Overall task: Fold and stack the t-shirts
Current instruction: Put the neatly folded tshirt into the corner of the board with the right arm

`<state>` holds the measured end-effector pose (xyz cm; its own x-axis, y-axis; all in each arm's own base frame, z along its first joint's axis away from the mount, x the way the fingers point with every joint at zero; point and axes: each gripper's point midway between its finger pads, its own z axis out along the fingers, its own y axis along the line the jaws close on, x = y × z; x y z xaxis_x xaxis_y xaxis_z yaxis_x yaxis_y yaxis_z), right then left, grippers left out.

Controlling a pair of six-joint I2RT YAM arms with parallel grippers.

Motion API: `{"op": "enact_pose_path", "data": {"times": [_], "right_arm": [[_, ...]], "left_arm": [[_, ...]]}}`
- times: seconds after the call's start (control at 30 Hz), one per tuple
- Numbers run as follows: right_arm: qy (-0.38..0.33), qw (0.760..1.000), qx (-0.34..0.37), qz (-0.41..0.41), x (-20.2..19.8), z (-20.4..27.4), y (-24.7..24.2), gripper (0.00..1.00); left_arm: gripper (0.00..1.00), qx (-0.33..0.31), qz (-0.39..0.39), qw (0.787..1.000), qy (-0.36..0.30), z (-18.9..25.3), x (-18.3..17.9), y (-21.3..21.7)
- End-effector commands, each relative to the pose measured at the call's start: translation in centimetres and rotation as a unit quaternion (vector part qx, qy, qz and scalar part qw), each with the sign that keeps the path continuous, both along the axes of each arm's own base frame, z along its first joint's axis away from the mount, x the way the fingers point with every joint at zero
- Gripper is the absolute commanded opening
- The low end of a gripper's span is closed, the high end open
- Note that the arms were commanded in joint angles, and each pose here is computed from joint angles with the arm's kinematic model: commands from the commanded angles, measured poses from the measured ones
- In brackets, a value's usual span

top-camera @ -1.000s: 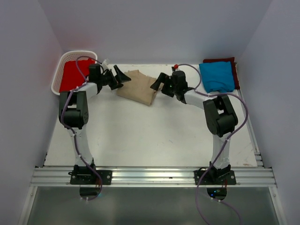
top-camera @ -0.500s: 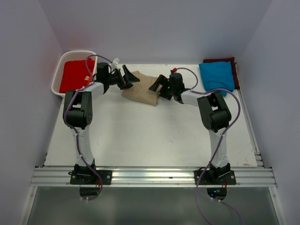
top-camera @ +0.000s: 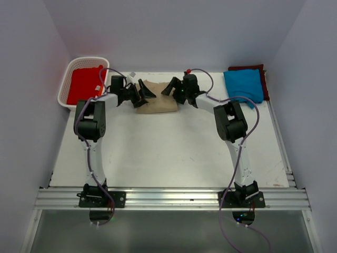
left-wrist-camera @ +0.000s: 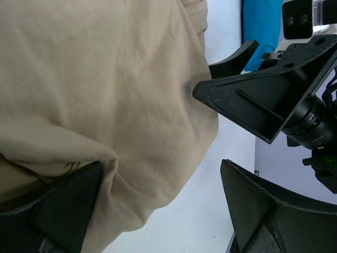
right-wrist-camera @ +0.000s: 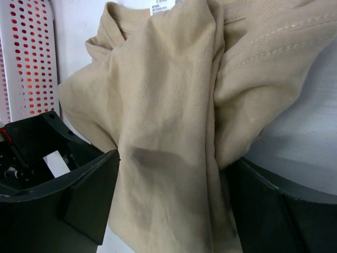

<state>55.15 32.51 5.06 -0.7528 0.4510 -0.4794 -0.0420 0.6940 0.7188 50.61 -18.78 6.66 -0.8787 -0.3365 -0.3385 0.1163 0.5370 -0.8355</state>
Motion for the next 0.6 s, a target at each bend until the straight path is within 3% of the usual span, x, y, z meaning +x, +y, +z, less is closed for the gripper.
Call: {"op": "enact_pose_path", "data": {"times": [0.0,0.33,0.47,0.5,0.57], "right_arm": [[0.093,0.994,-0.027,0.047,-4.1,-5.7,1.4,0.82],[0.137,0.987,-0.013,0.084,-6.2,-8.6,2.7,0.47],[0.137,0.986,-0.009,0.097,-6.3,-8.8,3.2,0.14],[0.135,0.986,-0.005,0.099,-6.2,-8.5,3.4,0.0],[0.129,0.986,0.005,0.107,-6.3,-7.9,3.6,0.0]], "left_arm": [[1.0,0.017,0.011,0.998,0.052,-3.8,-0.8,1.2],[1.0,0.017,0.015,0.996,0.08,-6.1,-1.7,1.3],[1.0,0.016,0.014,0.996,0.087,-6.5,-2.0,1.3],[1.0,0.016,0.014,0.996,0.09,-6.7,-2.2,1.3],[1.0,0.014,0.012,0.996,0.09,-6.5,-2.3,1.2]]}}
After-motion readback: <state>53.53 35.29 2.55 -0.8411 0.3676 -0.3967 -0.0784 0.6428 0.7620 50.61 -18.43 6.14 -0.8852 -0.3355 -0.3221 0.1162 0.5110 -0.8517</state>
